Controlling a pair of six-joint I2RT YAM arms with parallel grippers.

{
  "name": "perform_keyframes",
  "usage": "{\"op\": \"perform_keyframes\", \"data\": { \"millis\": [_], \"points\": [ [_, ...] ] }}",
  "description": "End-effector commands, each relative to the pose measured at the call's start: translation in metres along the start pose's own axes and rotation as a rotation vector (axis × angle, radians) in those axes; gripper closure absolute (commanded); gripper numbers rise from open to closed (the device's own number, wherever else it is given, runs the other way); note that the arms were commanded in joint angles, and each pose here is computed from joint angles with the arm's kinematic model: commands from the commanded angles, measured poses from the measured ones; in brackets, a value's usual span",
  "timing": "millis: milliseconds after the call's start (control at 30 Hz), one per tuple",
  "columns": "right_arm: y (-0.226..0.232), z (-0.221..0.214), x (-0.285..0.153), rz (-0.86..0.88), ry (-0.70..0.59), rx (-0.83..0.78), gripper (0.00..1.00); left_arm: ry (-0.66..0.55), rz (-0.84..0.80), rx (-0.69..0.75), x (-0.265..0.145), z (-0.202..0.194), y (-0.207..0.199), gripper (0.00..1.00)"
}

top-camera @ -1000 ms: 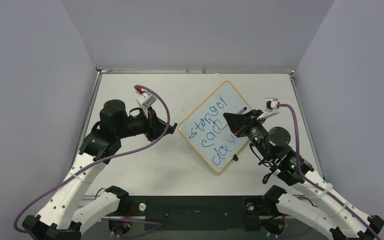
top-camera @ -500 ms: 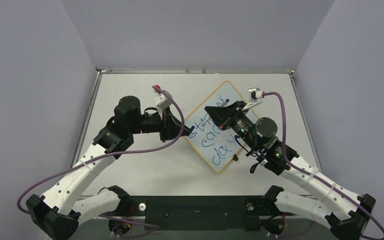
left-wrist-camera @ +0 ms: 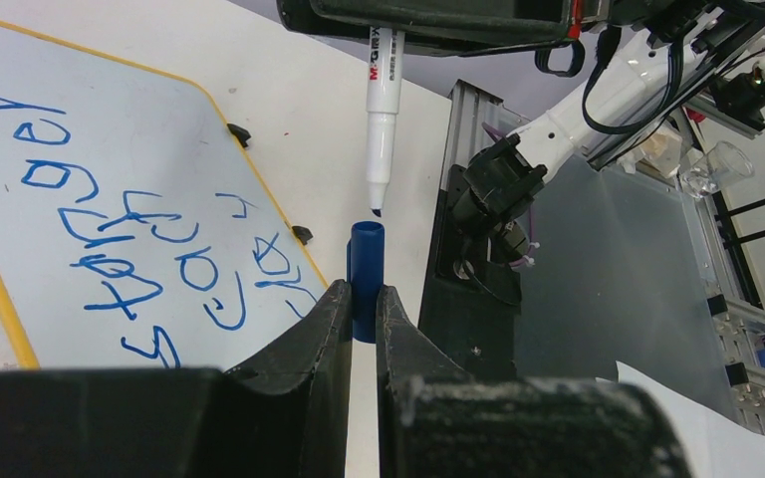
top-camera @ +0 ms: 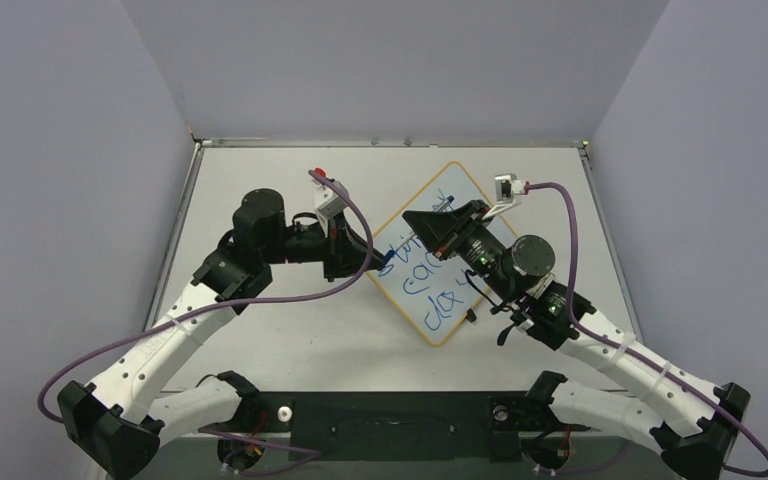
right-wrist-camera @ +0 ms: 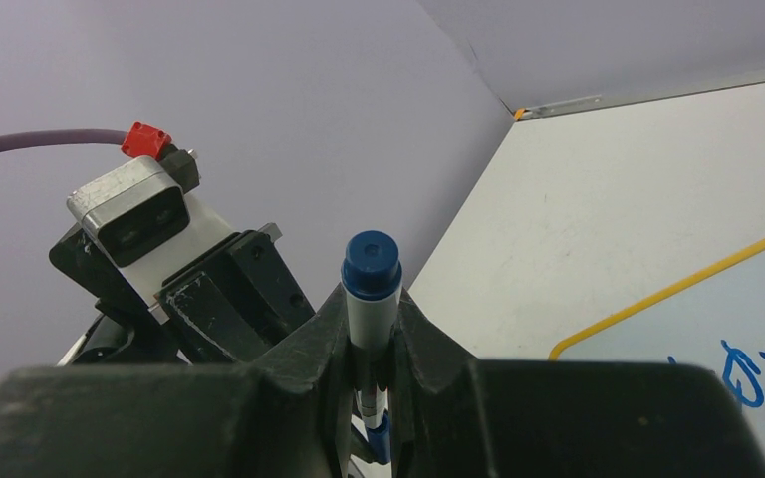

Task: Write a sentence on the whiteboard
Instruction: Insert the whiteboard marker without the cap into the pen cap.

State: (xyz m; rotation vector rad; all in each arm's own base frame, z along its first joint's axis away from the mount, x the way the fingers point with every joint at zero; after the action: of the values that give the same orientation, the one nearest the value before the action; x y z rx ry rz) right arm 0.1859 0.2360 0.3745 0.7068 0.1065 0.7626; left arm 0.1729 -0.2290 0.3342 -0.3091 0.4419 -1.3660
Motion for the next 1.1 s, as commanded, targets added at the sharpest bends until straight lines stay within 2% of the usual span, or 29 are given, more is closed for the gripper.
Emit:
{"op": "perform_keyframes", "data": {
  "millis": [0, 533, 1067],
  "points": [
    [0.024, 0.023, -0.002, 0.083, -0.071, 0.018, 1.0, -0.036, -0.033, 0.072, -0.001, 0.012, -0.007, 1.0],
    [0.02, 0.001, 0.005, 0.066, -0.007, 0.039, 1.0, -0.057, -0.025, 0.085, -0.003, 0.014, -0.009, 1.0],
    [0.022, 0.026, -0.007, 0.014, -0.091, -0.009, 1.0, -0.05, -0.018, 0.084, -0.004, 0.012, -0.009, 1.0]
  ]
}}
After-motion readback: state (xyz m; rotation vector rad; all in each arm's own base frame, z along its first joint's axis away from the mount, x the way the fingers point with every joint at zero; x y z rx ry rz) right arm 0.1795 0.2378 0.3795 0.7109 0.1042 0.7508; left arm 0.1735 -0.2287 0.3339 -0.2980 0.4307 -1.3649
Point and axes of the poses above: each gripper's point midway between its finger pads, its own x axis out along the fingers, its own y axis along the line the jaws close on, z = x × y, the point moved 6 cm from there along -x, back along the fingers, and after that the axes turned 6 degrees about -x, right-handed, at the moved point
